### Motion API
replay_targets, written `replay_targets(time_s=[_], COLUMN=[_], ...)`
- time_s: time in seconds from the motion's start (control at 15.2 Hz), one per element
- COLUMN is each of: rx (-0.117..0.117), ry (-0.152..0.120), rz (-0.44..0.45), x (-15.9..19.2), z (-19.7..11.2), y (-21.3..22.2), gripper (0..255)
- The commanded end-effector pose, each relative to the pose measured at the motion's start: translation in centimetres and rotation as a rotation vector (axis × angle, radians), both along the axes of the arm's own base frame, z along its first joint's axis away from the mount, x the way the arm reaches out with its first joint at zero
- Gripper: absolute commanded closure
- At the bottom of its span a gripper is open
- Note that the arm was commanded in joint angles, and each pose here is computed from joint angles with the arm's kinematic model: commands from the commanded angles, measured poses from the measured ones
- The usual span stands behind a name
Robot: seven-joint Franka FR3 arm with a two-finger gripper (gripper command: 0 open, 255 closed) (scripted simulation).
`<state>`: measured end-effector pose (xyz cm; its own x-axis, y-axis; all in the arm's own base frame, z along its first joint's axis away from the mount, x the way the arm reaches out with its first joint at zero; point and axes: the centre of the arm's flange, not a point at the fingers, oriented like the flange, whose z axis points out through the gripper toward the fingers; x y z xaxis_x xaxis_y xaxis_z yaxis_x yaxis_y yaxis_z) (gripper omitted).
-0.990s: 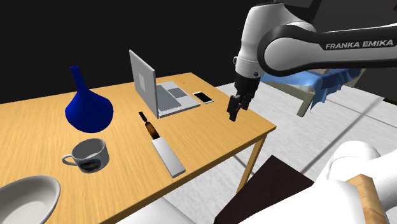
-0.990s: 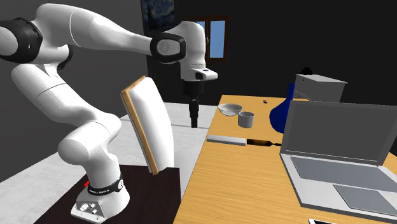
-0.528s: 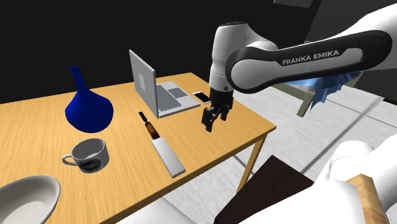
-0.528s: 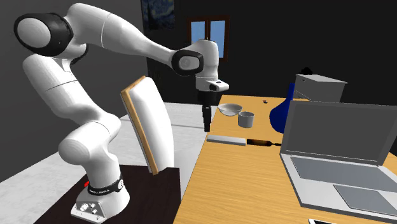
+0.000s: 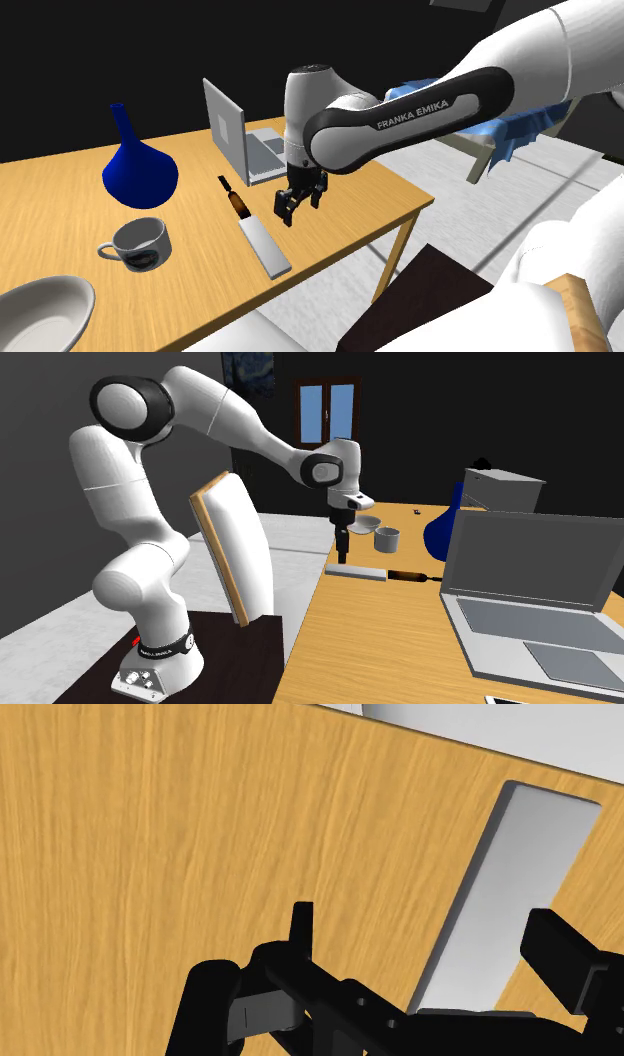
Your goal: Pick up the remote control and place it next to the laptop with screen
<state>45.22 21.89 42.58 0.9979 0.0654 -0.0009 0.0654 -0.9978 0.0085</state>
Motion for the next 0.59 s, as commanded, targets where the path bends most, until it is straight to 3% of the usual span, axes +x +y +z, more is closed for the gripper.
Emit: replay_targets(time_s=[0.0,0.53], rx=[0.008,0.026], ry=[0.002,0.009], rz=[-0.008,-0.028], x=[1.2,5.3], z=[-1.5,-6.1], y=[1.8,7.5], gripper=[0,0])
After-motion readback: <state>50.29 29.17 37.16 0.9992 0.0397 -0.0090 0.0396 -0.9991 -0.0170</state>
